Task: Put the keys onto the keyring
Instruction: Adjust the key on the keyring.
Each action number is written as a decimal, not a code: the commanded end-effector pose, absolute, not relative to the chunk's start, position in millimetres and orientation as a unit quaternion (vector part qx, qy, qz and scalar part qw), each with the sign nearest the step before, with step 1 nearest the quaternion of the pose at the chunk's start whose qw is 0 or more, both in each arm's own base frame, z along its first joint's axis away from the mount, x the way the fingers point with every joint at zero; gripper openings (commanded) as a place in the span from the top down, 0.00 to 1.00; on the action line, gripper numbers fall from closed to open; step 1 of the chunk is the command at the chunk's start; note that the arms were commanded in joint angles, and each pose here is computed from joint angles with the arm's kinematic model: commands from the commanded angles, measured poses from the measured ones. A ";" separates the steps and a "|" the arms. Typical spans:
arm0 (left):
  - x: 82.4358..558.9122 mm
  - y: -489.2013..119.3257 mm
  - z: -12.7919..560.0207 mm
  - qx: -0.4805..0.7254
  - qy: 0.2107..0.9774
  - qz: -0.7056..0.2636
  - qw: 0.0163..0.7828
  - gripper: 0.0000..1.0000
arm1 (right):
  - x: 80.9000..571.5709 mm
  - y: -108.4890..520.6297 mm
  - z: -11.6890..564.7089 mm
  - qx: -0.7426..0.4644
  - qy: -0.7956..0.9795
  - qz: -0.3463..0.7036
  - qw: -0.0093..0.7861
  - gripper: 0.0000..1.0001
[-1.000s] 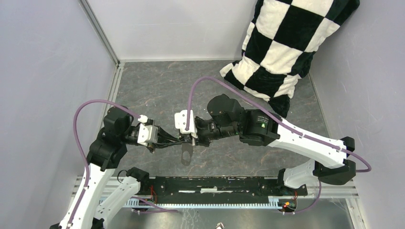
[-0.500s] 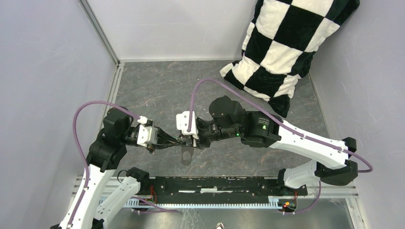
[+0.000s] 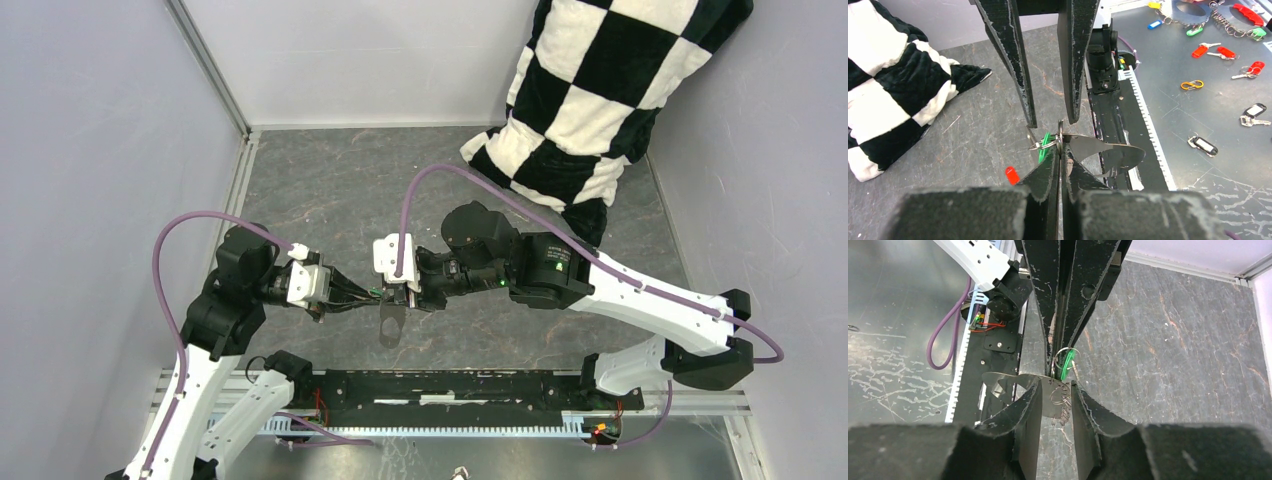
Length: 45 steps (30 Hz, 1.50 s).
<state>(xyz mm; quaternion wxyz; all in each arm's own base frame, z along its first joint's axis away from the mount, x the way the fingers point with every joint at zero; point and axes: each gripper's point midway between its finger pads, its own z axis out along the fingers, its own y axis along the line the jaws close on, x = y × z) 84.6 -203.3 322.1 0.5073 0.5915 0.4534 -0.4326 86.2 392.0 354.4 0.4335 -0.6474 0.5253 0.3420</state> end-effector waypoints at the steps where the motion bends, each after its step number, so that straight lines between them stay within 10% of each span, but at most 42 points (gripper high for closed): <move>1: 82.4 -203.9 329.9 0.606 0.424 -0.424 0.523 0.98 | 79.8 393.6 382.6 -0.638 0.501 0.367 0.455 0.69; 17: 85.9 -203.6 328.0 0.604 0.431 -0.417 0.526 0.98 | 78.9 408.8 380.6 -0.638 0.493 0.381 0.452 0.75; 23: 86.1 -203.4 328.1 0.603 0.431 -0.416 0.527 0.98 | 82.5 408.0 383.2 -0.635 0.495 0.374 0.460 1.00; 29: 86.2 -203.3 326.4 0.603 0.433 -0.416 0.526 0.97 | 87.8 402.7 389.5 -0.633 0.494 0.361 0.475 0.99; 37: 81.9 -193.6 322.6 0.610 0.452 -0.381 0.527 0.58 | 90.7 395.6 391.2 -0.634 0.492 0.354 0.481 1.00; 45: 87.1 -175.3 311.0 0.658 0.464 -0.293 0.516 0.54 | 80.3 389.3 383.2 -0.653 0.476 0.373 0.456 1.00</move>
